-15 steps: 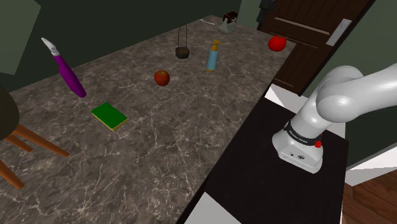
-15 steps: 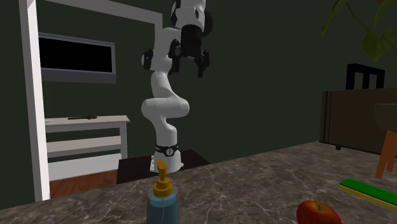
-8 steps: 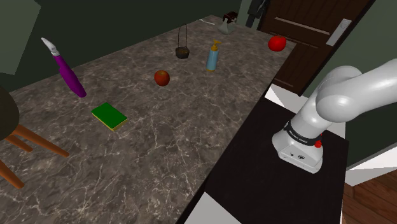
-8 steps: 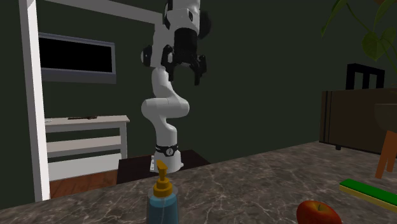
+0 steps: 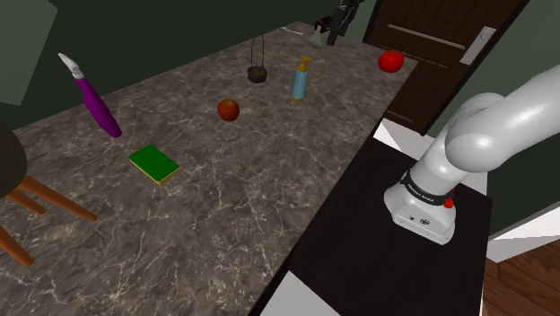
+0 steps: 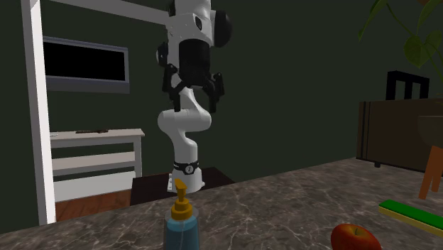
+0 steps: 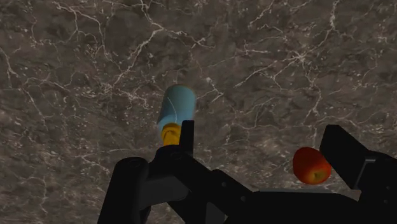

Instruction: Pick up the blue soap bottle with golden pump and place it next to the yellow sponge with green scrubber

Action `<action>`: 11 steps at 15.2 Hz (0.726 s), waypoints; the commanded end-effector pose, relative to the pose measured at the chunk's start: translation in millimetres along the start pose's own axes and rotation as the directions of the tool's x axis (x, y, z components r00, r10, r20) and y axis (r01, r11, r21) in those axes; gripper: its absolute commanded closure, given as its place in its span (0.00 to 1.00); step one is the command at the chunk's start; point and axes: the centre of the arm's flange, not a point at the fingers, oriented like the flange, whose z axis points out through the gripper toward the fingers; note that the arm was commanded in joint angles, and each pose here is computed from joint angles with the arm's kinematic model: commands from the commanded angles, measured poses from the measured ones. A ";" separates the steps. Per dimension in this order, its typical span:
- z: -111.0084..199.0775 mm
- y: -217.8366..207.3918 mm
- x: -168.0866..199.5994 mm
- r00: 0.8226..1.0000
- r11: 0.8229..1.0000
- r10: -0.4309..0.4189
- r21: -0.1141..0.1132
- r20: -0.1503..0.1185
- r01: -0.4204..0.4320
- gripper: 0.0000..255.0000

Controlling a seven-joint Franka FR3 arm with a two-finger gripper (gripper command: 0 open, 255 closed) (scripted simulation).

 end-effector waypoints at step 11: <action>102.8 92.3 91.3 1.000 0.996 -0.022 0.088 -0.019 0.023 0.00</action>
